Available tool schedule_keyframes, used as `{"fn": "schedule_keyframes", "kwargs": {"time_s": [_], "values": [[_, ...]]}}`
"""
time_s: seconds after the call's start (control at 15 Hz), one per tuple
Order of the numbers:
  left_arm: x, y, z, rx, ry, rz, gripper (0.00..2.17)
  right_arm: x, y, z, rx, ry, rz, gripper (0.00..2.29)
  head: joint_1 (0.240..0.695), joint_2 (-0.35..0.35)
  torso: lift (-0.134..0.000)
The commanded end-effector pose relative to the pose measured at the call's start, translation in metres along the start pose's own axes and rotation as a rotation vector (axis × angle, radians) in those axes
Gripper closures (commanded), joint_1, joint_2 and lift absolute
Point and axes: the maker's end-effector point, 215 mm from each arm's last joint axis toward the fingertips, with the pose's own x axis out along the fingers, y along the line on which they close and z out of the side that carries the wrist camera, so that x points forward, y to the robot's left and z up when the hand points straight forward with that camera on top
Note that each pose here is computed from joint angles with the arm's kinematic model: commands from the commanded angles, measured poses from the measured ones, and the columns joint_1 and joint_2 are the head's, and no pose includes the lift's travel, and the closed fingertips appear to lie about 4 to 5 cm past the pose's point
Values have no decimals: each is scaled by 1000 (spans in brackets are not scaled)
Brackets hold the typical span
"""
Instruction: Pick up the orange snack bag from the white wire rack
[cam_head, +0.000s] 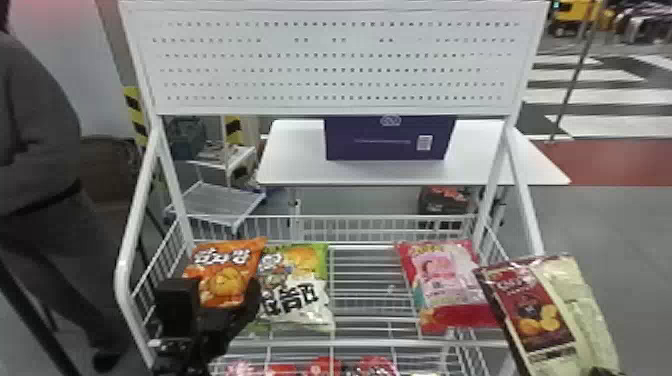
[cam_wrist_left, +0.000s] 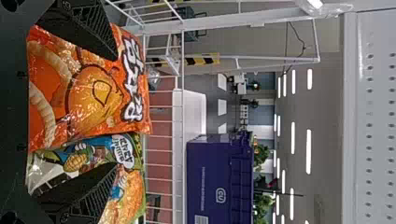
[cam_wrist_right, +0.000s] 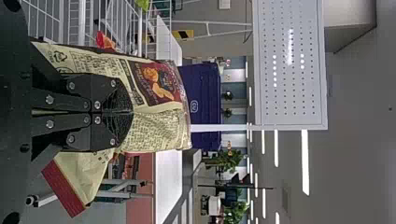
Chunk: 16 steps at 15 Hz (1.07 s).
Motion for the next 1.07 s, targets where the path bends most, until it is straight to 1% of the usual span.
{"fn": "schedule_keyframes", "kwargs": {"time_s": [0.0, 0.13, 0.2, 0.27, 0.33, 0.4, 0.47, 0.53, 0.67, 0.87, 1.0], "values": [[20, 10, -11, 20, 41, 15, 87, 0, 0, -1, -1, 0, -1, 2256, 499, 0, 0], [27, 15, -16, 33, 69, 24, 103, 1, 0, -2, -1, 2, 0, 2256, 499, 0, 0], [28, 17, -18, 40, 81, 25, 188, 2, -1, -3, -1, 2, -1, 2256, 499, 0, 0], [28, 19, -26, 45, 112, 29, 282, 2, 0, -3, 0, 2, 0, 2256, 499, 0, 0], [28, 22, -28, 41, 122, 32, 552, 3, 0, -3, 0, 1, 0, 2256, 499, 0, 0], [28, 24, -32, 43, 137, 34, 954, 3, -1, -3, -2, 1, 0, 2256, 499, 0, 0], [25, 24, -48, 50, 189, 33, 1575, 3, 0, -2, 0, 0, 2, 2256, 499, 0, 0], [23, 23, -50, 52, 208, 32, 1983, 4, 0, -2, -1, -2, 2, 2256, 499, 0, 0], [18, 20, -43, 53, 203, 24, 2067, 4, 0, -2, -1, -2, 2, 2256, 499, 0, 0], [-4, 3, -6, 32, 121, 1, 2067, 5, 0, -1, 1, -4, 1, 2256, 499, 0, 0], [-32, -13, 19, 8, 63, -23, 2071, 5, 1, -2, 4, -3, 3, 2256, 499, 0, 0]]}}
